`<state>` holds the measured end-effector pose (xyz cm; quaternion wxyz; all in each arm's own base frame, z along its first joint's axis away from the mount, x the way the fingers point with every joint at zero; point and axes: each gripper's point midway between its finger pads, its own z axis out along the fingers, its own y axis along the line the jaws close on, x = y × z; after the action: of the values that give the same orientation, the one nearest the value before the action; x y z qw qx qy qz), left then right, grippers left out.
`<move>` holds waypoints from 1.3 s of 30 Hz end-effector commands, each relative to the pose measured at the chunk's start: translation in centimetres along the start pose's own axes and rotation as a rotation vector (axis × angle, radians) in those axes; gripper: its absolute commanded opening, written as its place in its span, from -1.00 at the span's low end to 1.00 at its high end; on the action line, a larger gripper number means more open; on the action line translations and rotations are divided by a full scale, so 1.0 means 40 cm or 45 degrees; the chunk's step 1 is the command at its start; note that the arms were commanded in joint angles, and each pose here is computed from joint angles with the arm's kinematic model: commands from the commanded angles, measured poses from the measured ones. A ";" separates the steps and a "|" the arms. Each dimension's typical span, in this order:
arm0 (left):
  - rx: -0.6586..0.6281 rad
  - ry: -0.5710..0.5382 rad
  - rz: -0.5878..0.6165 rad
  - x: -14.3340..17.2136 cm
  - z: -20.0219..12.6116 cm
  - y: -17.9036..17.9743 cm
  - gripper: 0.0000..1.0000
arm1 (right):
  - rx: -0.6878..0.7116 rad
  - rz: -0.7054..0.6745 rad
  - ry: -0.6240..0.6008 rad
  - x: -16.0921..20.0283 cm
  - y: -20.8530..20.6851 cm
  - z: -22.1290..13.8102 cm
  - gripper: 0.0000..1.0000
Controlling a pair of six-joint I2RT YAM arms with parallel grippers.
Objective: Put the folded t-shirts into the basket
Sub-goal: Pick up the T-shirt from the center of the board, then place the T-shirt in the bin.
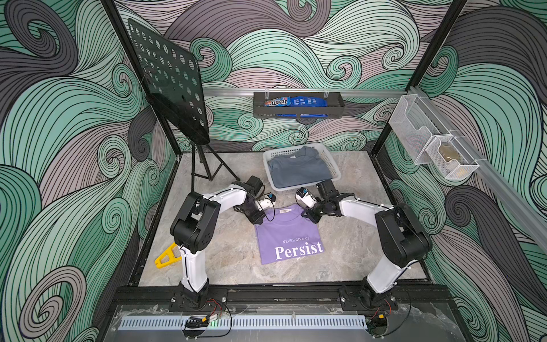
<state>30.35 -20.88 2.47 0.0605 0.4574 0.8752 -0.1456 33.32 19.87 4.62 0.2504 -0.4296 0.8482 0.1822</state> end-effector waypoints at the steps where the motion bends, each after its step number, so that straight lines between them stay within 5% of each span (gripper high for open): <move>1: 0.075 -0.032 0.012 0.000 -0.069 -0.055 -1.00 | -0.043 -0.059 -0.145 -0.060 0.035 -0.061 -1.00; 9: 0.155 -0.224 0.092 -0.035 -0.223 -0.148 -1.00 | -0.047 -0.125 -0.365 -0.163 0.048 -0.223 -1.00; 16: 0.179 -0.458 0.183 -0.123 -0.439 -0.222 -1.00 | 0.129 -0.148 -0.595 -0.282 0.011 -0.433 -1.00; 25: 0.009 -0.734 0.203 -0.298 -0.649 -0.189 -1.00 | 0.328 -0.085 -0.808 -0.438 -0.099 -0.647 -1.00; 29: -0.087 -0.805 0.190 -0.388 -0.690 -0.132 -1.00 | 0.413 -0.011 -0.837 -0.495 -0.186 -0.683 -1.00; 39: -0.183 -0.822 0.143 -0.565 -0.641 0.011 -1.00 | 0.494 0.187 -0.822 -0.540 -0.383 -0.642 -1.00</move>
<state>43.19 -30.10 33.03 0.3836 0.4418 0.7797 -0.2233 48.76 12.21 35.80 0.5601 -0.2603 0.7695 0.1622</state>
